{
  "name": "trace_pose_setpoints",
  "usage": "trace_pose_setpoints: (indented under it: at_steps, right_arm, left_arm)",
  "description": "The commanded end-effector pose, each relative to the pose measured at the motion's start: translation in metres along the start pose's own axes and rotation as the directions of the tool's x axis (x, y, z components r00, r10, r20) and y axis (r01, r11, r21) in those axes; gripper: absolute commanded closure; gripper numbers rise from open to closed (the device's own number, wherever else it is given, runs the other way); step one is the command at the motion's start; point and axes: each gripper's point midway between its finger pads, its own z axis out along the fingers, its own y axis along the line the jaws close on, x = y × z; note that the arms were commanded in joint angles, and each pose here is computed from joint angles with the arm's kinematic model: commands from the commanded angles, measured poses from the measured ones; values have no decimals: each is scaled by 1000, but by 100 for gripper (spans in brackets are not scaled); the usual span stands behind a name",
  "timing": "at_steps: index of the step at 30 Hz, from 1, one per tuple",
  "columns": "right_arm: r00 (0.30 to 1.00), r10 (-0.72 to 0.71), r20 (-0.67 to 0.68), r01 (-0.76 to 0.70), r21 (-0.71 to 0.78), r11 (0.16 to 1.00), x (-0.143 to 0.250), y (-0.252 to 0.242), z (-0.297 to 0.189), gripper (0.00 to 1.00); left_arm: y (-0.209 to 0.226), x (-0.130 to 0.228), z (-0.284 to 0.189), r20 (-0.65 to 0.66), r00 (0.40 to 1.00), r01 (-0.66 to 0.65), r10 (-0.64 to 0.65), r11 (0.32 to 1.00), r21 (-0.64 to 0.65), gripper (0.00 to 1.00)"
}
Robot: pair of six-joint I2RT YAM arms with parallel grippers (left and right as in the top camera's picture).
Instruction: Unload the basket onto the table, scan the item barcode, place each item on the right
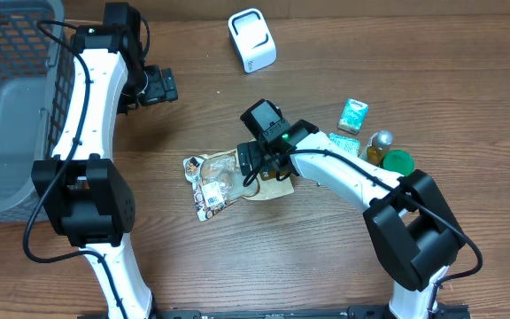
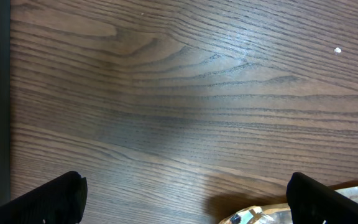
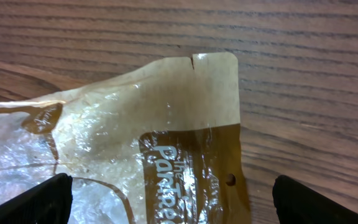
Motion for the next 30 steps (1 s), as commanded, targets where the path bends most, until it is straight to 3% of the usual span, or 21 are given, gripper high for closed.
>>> trace_pose_setpoints:
  at_steps: [1,4,7,12,13,16,17,19,23,30]
  right_arm:
    - [999,35,36,-34,-22,999,-11,-7,-19,0]
    - [999,54,4,-53,-82,995,-10,-6,-20,0]
    - [996,82,-33,-85,-132,988,-10,-12,-20,0]
    - [996,41,-76,-60,-266,962,-10,-9,-24,0]
    - [996,35,-83,-58,-291,955,-10,-7,-26,0]
    - [995,47,-94,-73,-304,950,-10,-12,-26,0]
    - [994,52,-95,-78,-301,950,-10,-14,-26,0]
    - [994,53,-96,-80,-301,950,-10,-15,-26,0]
    - [994,53,-99,-80,-300,951,-9,-15,-26,0]
    - [993,52,-104,-81,-297,952,-8,-15,-25,0]
  left_arm:
    - [-1,-6,-12,36,999,-11,11,1000,8,1]
    - [-4,-8,-12,44,999,-3,2,1000,21,0]
    - [-27,18,-15,-80,997,12,2,986,167,1]
    - [-44,39,-21,-165,985,-5,53,961,276,2]
    - [-48,45,-23,-182,980,-26,84,953,303,15]
    - [-54,62,-27,-235,965,-39,118,948,317,75]
    - [-55,68,-27,-255,958,-48,129,952,301,89]
    - [-55,75,-24,-268,953,-68,138,964,257,96]
    - [-54,86,-14,-288,950,-82,120,987,141,96]
    - [-60,115,7,-351,926,-132,142,990,54,96]
